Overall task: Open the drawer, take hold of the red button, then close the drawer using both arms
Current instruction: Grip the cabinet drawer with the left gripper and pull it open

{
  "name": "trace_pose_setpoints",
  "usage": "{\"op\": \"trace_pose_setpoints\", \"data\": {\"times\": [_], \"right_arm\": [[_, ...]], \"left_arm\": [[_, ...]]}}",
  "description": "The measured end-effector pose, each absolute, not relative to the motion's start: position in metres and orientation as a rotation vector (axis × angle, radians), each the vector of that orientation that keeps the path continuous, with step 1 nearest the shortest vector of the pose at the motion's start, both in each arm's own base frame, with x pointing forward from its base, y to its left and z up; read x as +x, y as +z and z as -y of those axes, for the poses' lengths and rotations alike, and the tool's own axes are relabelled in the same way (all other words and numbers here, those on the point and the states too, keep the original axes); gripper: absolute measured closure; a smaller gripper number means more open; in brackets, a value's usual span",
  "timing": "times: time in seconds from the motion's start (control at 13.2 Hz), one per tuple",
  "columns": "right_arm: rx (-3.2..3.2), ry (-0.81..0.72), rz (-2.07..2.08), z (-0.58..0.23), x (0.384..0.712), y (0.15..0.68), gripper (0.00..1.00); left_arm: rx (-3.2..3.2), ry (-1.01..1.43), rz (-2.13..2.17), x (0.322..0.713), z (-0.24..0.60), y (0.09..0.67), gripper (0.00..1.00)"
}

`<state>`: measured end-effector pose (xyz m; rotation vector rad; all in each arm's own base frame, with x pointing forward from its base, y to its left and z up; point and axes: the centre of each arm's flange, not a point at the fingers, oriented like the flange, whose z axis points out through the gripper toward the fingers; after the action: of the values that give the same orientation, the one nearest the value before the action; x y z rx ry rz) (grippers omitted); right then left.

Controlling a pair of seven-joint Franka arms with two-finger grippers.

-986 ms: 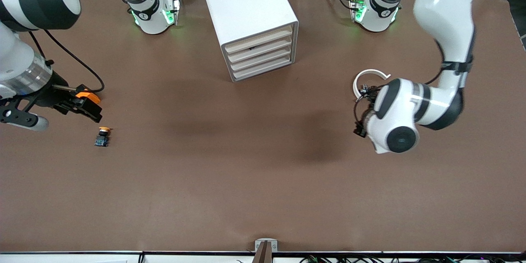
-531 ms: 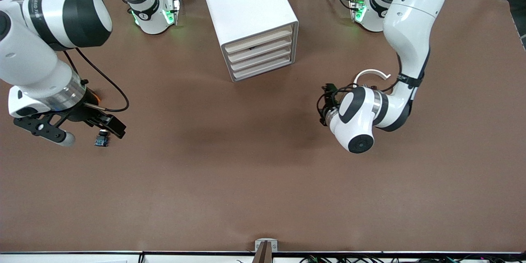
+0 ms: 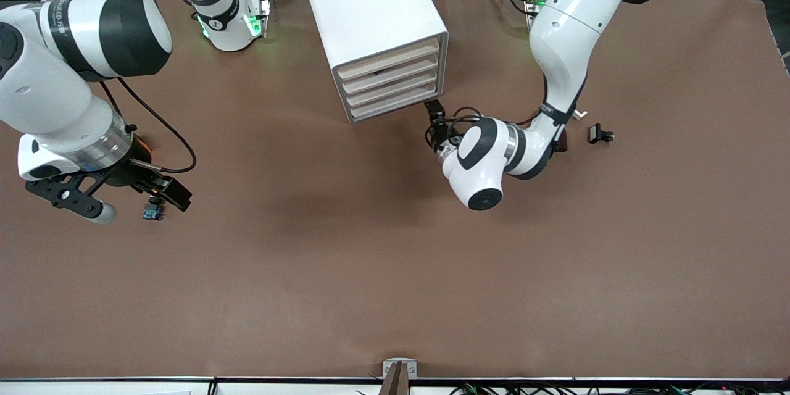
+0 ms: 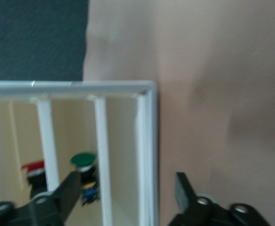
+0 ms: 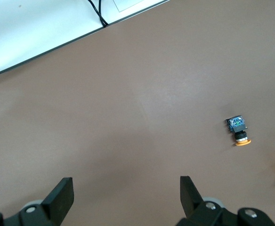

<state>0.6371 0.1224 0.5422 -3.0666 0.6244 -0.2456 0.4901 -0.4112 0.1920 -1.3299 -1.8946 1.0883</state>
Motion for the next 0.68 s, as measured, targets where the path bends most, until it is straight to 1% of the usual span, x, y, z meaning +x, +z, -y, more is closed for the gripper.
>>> {"op": "trace_pose_setpoints", "data": {"times": [0.08, 0.23, 0.53, 0.68], "right_arm": [[-3.067, -0.246, -0.623, -0.123, 0.637, 0.542, 0.0], [-3.071, -0.241, -0.612, -0.128, 0.637, 0.54, 0.0], [-3.078, -0.245, -0.607, -0.13, 0.639, 0.538, 0.0], [-3.084, -0.244, -0.604, -0.131, 0.64, 0.536, 0.0]], "left_arm": [[-1.289, 1.113, 1.892, 0.486, 0.417, 0.194, 0.18], [-1.217, 1.15, 1.885, 0.477, 0.432, 0.199, 0.29], [-1.15, 1.162, 1.838, 0.446, 0.468, 0.205, 0.3], [-1.138, 1.156, 1.814, 0.434, 0.479, 0.207, 0.44]]}}
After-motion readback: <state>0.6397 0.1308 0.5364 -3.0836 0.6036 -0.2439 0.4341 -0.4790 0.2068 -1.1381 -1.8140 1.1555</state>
